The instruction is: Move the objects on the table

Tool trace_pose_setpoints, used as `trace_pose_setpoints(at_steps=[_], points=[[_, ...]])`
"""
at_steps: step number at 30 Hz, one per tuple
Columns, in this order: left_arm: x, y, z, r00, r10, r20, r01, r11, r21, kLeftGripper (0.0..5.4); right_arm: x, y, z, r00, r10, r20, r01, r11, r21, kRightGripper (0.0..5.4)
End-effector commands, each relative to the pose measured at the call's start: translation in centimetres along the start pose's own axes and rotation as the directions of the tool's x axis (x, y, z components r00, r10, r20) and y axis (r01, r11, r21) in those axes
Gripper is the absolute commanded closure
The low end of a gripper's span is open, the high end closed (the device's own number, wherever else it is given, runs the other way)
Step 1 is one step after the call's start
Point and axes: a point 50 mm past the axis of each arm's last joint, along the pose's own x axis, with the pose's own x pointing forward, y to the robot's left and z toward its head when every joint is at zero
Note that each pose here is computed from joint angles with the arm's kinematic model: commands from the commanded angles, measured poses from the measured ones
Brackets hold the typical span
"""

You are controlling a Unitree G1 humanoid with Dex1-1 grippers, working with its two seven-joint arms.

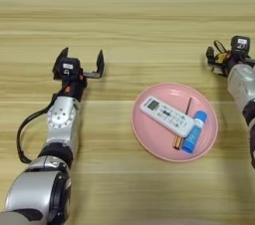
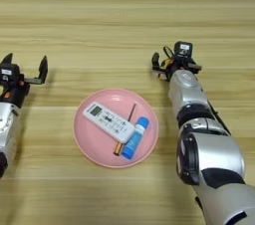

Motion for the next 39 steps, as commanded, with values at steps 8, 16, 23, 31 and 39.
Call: trace_pose_setpoints(at_steps=[8,16,23,31,39], points=[[0.3,-0.2,0.2,1.000,-0.007,0.009,0.007,1.000,0.003,0.00,-0.8,-0.5,-3.5,0.993,-0.046,-0.109,0.045,0.999,-0.008,0.03],[0.3,-0.2,0.2,1.000,-0.007,0.008,0.007,1.000,0.003,0.00,-0.8,-0.5,-2.2,0.998,-0.062,0.003,0.062,0.995,-0.074,0.03],[0.4,-0.2,0.2,1.000,-0.006,0.007,0.006,1.000,0.003,0.00,-1.0,-0.1,-2.4,0.999,-0.033,-0.010,0.033,0.998,-0.049,0.03],[0.4,-0.3,0.2,1.000,-0.007,0.006,0.007,1.000,0.001,0.00,-1.1,-0.3,-2.4,0.999,-0.032,-0.019,0.031,0.999,-0.045,0.03],[0.3,-0.3,0.2,1.000,-0.005,0.007,0.005,1.000,0.001,0.00,-1.1,-0.4,-3.0,0.997,-0.035,-0.066,0.035,0.999,-0.006,0.03]])
